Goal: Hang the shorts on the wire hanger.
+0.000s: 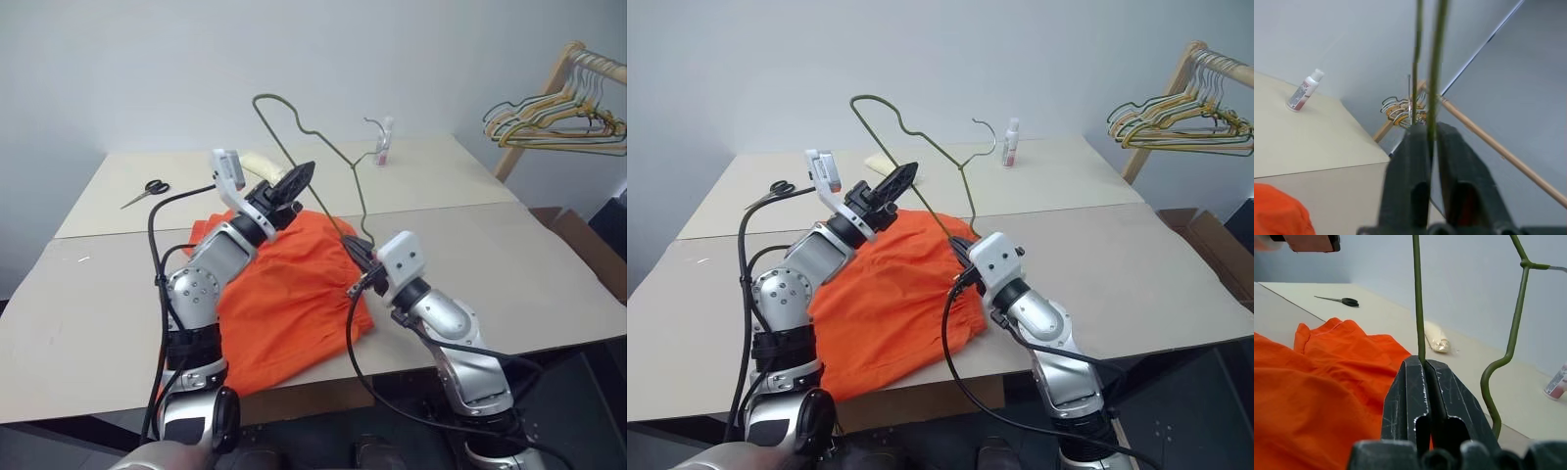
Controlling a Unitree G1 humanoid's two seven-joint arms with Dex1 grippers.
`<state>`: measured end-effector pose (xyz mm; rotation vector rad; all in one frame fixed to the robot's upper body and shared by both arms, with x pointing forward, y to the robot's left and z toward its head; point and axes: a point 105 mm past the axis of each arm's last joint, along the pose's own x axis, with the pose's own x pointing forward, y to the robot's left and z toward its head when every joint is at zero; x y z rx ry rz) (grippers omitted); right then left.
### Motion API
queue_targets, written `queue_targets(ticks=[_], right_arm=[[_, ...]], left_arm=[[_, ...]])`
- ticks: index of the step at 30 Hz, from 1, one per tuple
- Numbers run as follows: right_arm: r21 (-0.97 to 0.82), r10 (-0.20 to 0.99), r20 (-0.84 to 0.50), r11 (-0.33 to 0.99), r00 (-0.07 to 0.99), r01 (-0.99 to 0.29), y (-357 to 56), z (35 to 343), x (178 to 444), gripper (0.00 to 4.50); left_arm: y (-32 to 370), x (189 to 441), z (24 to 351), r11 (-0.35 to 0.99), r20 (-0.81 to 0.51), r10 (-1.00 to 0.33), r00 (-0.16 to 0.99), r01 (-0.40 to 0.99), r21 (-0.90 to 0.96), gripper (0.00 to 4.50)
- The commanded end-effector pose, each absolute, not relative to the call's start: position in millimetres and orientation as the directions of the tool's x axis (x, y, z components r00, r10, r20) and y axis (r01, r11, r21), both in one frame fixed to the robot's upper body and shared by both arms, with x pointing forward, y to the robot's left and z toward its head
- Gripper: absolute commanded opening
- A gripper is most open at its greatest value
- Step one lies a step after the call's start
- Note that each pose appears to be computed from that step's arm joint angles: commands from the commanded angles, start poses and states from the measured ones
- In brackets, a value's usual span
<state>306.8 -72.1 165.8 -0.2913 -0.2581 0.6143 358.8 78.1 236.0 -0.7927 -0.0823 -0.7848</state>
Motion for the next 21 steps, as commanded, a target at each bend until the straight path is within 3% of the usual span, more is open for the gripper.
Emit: queue_targets(ticks=[1, 4, 5, 9, 13, 16, 21], right_arm=[[-0.362, 0.604, 0.182, 0.774, 0.776, -0.519, -70.8, 172.8, 302.1, 0.0], [-0.396, 0.621, 0.171, 0.754, 0.765, -0.524, -69.1, 171.9, 300.6, 0.0], [-0.408, 0.623, 0.17, 0.75, 0.763, -0.521, -68.9, 171.4, 300.5, 0.55], [-0.42, 0.63, 0.203, 0.747, 0.75, -0.515, -72.1, 177.6, 298.1, 1.82], [-0.327, 0.632, 0.246, 0.768, 0.735, -0.551, -85.9, 191.9, 293.3, 3.25], [-0.207, 0.682, 0.205, 0.731, 0.702, -0.65, -102.5, 195.4, 286.3, 4.36], [0.063, 0.855, 0.119, 0.5, 0.504, -0.863, -126.9, 204.9, 262.7, 4.47]], left_arm=[[75.9, 356.6, 254.2, 0.437, 0.395, -0.611, 0.686, 0.708, -0.555, 0.02], [77.4, 361.4, 250.4, 0.479, 0.371, -0.607, 0.703, 0.696, -0.535, 0.02], [78.0, 361.3, 250.0, 0.48, 0.373, -0.614, 0.695, 0.704, -0.522, 0.0], [82.3, 351.0, 262.0, 0.442, 0.465, -0.656, 0.595, 0.802, -0.403, 0.0], [89.4, 347.0, 280.1, 0.392, 0.537, -0.67, 0.513, 0.858, -0.331, 0.0], [96.4, 338.5, 289.4, 0.362, 0.556, -0.725, 0.406, 0.912, -0.195, 0.0], [117.6, 329.0, 300.5, 0.271, 0.597, -0.751, 0.282, 0.956, -0.109, 0.0]])
